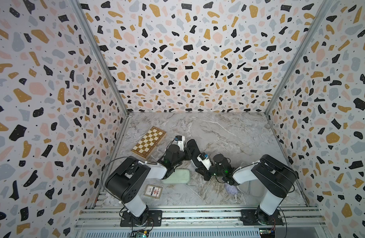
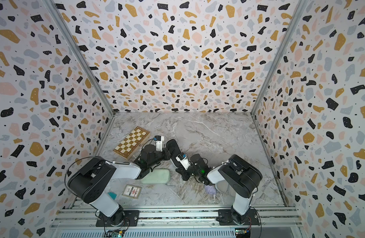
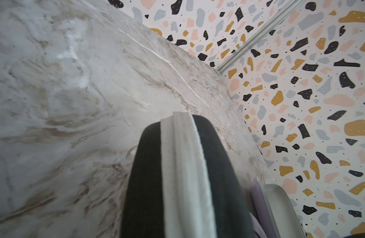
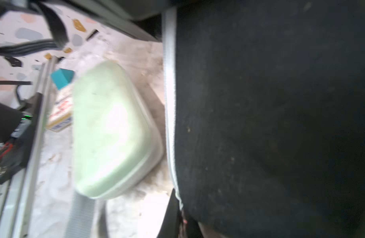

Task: Put umbrellas into zippered umbrella sleeves
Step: Place the umbrella sleeve at the center of the board.

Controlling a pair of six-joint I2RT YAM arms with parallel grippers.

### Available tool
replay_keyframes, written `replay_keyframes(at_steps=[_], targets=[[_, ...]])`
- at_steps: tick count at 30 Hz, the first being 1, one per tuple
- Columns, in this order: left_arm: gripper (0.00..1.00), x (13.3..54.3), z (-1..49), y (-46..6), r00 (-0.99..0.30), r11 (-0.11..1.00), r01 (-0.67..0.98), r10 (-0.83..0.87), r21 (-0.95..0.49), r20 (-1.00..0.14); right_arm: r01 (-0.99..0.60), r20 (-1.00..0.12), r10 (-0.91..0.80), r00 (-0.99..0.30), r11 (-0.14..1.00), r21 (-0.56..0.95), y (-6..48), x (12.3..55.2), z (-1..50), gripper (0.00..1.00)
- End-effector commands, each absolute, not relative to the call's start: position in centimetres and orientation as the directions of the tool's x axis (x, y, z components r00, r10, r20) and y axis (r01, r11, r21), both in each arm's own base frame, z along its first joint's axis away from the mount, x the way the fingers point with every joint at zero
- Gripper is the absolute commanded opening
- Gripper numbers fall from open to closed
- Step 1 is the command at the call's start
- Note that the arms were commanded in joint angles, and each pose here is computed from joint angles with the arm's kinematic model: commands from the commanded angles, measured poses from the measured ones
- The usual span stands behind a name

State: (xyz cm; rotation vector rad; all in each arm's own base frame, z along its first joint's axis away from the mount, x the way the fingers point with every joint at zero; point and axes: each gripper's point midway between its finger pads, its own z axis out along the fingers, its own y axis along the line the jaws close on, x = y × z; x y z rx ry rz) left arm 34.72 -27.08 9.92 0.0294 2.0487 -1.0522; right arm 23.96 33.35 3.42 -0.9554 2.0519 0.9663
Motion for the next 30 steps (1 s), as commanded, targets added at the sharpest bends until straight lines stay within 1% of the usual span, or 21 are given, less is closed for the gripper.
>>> replay_keyframes(at_steps=[1,4,5,9,12,13,15,22,24,28,30], targets=[[0.25,34.8,10.5,-27.8,-0.649,0.608,0.402,-0.339,-0.685,-0.681,-0.811,-0.828,-0.273,-0.49,0.49,0.319,34.1,26.5,5.2,0.0],[0.31,34.7,8.9,-27.4,-0.671,0.635,0.366,-0.326,-0.68,-0.666,-0.8,-0.814,-0.281,-0.508,0.505,0.324,33.9,26.9,4.5,0.0],[0.36,34.6,8.3,-27.3,-0.679,0.641,0.356,-0.323,-0.68,-0.66,-0.795,-0.811,-0.282,-0.512,0.514,0.323,33.8,27.0,4.4,0.0],[0.42,33.7,7.0,-26.4,-0.682,0.669,0.338,-0.31,-0.662,-0.662,-0.779,-0.803,-0.29,-0.521,0.546,0.309,33.1,27.6,3.9,0.0],[0.58,33.1,6.3,-25.6,-0.691,0.707,0.317,-0.285,-0.632,-0.665,-0.771,-0.795,-0.297,-0.528,0.56,0.303,32.8,27.8,3.6,0.0],[0.6,33.0,5.9,-25.4,-0.706,0.721,0.307,-0.266,-0.621,-0.657,-0.768,-0.792,-0.299,-0.532,0.564,0.303,32.7,27.8,3.5,0.0],[0.61,32.7,5.4,-25.4,-0.727,0.735,0.296,-0.241,-0.61,-0.644,-0.764,-0.789,-0.3,-0.536,0.571,0.301,32.5,28.0,3.4,0.0],[0.63,32.0,5.5,-25.5,-0.748,0.725,0.299,-0.226,-0.62,-0.624,-0.739,-0.783,-0.286,-0.553,0.602,0.302,31.5,29.2,3.2,0.0],[0.66,31.7,5.9,-25.7,-0.76,0.721,0.306,-0.208,-0.622,-0.615,-0.723,-0.776,-0.279,-0.566,0.62,0.305,31.0,29.9,3.0,0.0],[0.78,30.8,6.8,-25.8,-0.783,0.712,0.313,-0.182,-0.629,-0.595,-0.699,-0.771,-0.271,-0.577,0.653,0.293,30.3,31.3,2.8,0.0],[0.8,30.5,7.0,-25.7,-0.785,0.711,0.313,-0.18,-0.63,-0.593,-0.689,-0.769,-0.271,-0.579,0.668,0.283,30.1,31.9,2.8,0.0]])
